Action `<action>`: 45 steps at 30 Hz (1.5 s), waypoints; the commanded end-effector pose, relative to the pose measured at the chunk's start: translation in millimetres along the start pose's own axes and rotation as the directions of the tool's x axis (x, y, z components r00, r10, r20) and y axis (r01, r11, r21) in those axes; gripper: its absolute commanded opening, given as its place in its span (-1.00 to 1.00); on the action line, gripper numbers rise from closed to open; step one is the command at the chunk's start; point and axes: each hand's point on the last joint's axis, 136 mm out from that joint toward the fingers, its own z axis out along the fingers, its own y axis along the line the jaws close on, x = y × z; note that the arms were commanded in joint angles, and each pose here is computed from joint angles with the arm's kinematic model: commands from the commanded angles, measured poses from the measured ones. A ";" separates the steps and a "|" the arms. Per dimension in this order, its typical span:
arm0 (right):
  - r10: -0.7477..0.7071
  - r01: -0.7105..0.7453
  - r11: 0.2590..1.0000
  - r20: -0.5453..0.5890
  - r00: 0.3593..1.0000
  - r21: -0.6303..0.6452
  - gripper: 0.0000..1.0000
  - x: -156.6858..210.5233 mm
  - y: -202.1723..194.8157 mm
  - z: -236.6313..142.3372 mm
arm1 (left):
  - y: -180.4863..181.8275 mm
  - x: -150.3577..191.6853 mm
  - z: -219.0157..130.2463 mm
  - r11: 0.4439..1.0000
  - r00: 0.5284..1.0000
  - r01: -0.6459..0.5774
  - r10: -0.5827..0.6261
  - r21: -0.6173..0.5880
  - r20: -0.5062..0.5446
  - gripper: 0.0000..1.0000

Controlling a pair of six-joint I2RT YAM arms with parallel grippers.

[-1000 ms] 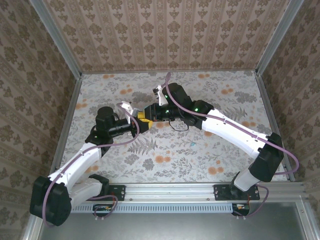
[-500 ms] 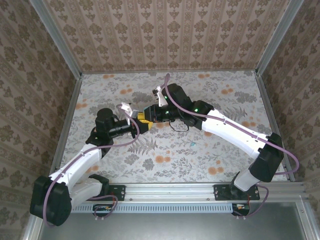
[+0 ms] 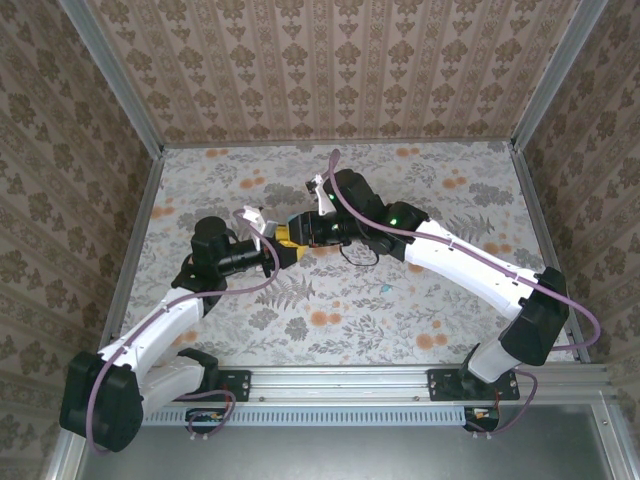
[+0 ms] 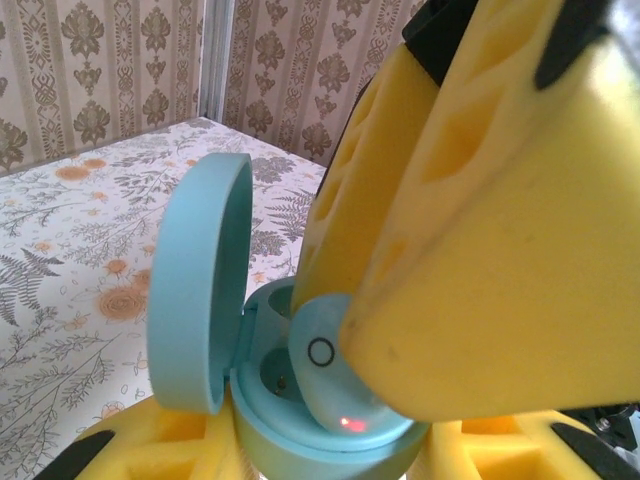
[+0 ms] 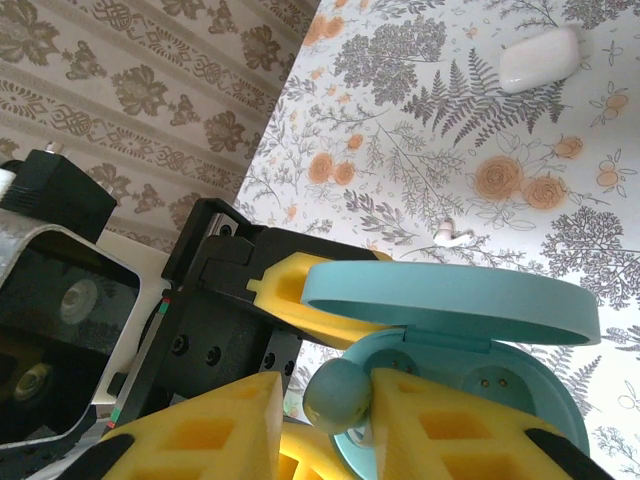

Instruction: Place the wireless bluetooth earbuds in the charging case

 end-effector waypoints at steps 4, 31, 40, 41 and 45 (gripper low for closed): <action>0.007 -0.003 0.997 -0.053 0.999 0.082 -0.37 15.1 -14.7 -9.3 | -9.1 -25.3 -6.4 0.994 0.992 -0.108 0.107 0.010 0.073 -0.83; -0.005 0.003 0.995 0.017 1.000 0.098 -0.30 -0.9 -3.9 -44.6 | -9.5 -25.2 -5.8 0.993 0.991 -0.117 0.115 0.013 0.067 -0.83; 0.003 -0.011 0.994 0.067 0.998 0.109 -0.31 -7.0 -10.6 -84.3 | -0.3 -27.8 2.0 0.998 0.996 -0.066 0.064 0.017 0.066 -0.84; 0.014 -0.022 0.993 0.073 0.997 0.117 -0.31 -7.7 -14.9 -87.7 | 0.3 -27.5 2.7 0.998 0.996 -0.062 0.060 0.019 0.065 -0.84; 0.069 -0.086 0.975 0.090 0.994 0.206 -0.29 -6.5 -47.0 -103.2 | 2.1 -26.6 2.5 0.999 0.997 -0.050 0.049 0.015 0.062 -0.84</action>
